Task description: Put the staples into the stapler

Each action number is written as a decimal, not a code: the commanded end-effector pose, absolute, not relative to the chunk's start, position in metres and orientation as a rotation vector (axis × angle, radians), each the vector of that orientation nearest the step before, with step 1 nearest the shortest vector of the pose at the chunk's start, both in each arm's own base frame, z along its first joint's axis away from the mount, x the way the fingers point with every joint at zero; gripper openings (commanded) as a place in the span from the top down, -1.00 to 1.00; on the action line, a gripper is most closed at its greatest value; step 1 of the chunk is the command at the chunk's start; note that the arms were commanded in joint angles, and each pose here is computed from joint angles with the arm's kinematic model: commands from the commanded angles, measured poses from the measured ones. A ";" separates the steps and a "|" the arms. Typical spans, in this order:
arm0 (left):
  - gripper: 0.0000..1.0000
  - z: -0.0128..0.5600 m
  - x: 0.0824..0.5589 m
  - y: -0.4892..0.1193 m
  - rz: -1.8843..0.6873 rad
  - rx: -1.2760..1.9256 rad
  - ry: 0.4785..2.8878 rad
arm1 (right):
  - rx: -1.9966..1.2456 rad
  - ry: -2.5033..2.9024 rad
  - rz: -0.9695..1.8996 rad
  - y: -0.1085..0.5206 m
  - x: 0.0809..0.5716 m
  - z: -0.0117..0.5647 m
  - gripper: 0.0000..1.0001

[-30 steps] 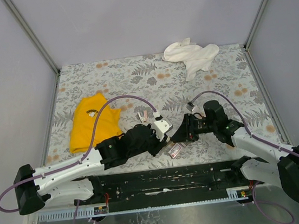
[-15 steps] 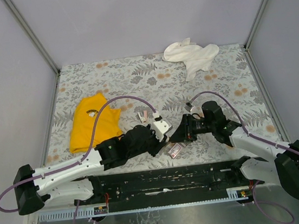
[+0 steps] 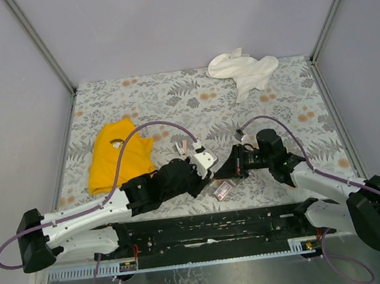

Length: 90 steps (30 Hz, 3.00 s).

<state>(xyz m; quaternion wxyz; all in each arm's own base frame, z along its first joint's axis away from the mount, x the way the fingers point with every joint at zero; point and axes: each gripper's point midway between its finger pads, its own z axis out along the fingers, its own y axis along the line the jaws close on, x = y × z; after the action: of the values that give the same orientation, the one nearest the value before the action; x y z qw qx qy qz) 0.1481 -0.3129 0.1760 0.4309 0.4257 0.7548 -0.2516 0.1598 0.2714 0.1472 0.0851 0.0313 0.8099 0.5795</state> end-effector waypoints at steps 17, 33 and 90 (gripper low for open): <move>-1.00 0.209 0.216 -0.294 -0.620 0.063 2.093 | 0.064 2.102 1.327 0.261 0.235 0.138 1.00; -1.00 0.165 0.256 -0.318 -0.720 -0.101 2.248 | 0.027 2.055 1.283 0.252 0.231 0.137 1.00; -1.00 0.129 0.243 -0.182 -0.513 -0.289 2.252 | 0.127 2.222 1.271 0.247 0.262 0.114 1.00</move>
<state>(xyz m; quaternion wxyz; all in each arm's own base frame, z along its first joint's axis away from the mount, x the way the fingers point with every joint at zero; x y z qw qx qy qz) 0.2352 -0.1973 0.1153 0.3744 -0.1092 0.8934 -0.2229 0.2431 0.2357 0.0915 0.2697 0.0737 0.8525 0.4416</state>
